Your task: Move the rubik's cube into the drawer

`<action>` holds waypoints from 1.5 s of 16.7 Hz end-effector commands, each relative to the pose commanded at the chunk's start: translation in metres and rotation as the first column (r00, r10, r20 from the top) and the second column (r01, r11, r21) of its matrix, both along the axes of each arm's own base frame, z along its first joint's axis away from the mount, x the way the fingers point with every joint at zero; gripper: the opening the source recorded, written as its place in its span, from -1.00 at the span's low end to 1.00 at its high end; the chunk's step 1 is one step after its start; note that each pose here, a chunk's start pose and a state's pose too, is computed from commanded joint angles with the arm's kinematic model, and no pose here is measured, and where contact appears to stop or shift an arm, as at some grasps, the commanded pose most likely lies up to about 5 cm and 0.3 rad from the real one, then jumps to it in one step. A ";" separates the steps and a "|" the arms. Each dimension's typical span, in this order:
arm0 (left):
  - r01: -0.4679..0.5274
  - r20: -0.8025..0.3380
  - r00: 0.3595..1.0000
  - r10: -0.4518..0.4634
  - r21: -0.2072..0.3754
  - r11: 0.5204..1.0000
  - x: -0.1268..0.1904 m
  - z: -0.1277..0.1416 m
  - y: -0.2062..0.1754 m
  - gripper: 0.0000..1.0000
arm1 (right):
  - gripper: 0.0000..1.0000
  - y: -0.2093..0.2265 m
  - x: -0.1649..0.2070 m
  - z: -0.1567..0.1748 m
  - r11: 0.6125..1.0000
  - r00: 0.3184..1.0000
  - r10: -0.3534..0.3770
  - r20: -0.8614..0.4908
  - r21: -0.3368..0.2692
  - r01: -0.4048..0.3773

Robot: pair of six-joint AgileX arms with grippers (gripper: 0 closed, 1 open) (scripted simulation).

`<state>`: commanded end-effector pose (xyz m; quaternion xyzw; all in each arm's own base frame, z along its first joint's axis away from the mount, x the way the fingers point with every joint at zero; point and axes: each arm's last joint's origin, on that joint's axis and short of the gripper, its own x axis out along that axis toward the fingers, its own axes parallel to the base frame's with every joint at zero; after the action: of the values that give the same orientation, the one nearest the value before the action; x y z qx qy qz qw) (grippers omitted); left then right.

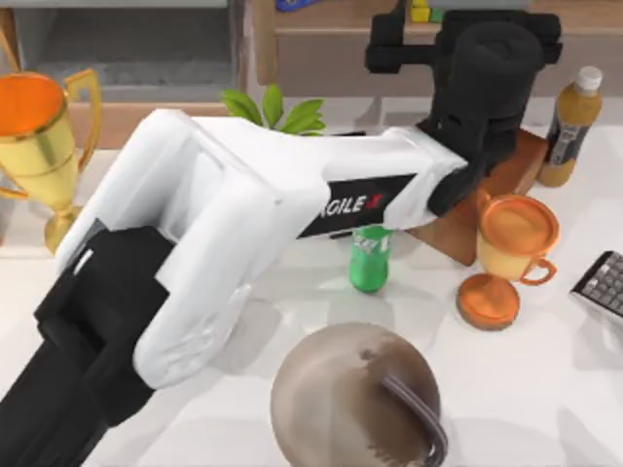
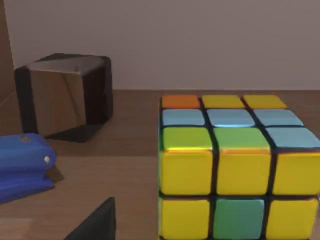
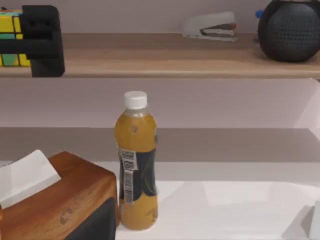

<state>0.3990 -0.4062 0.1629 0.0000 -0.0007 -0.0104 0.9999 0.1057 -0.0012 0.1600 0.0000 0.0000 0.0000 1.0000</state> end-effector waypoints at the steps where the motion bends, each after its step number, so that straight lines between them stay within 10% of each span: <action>1: 0.000 0.001 1.000 0.000 0.000 1.000 0.006 0.003 0.000 1.00 | 1.00 0.000 0.000 0.000 1.000 1.000 0.000 0.000 0.000 0.000; 13: -0.001 -0.001 1.000 0.001 0.000 1.000 0.042 -0.015 0.001 1.00 | 1.00 0.000 0.000 0.000 1.000 1.000 0.000 0.000 0.000 0.000; 25: -0.001 -0.001 1.000 0.001 0.000 1.000 0.042 -0.015 0.001 -0.81 | 1.00 0.000 0.000 0.000 1.000 1.000 0.000 0.000 0.000 0.000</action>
<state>0.4409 -0.4055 0.1482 0.0001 0.0000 -0.0100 0.9999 0.1057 -0.0012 0.1600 0.0000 0.0000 0.0000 1.0000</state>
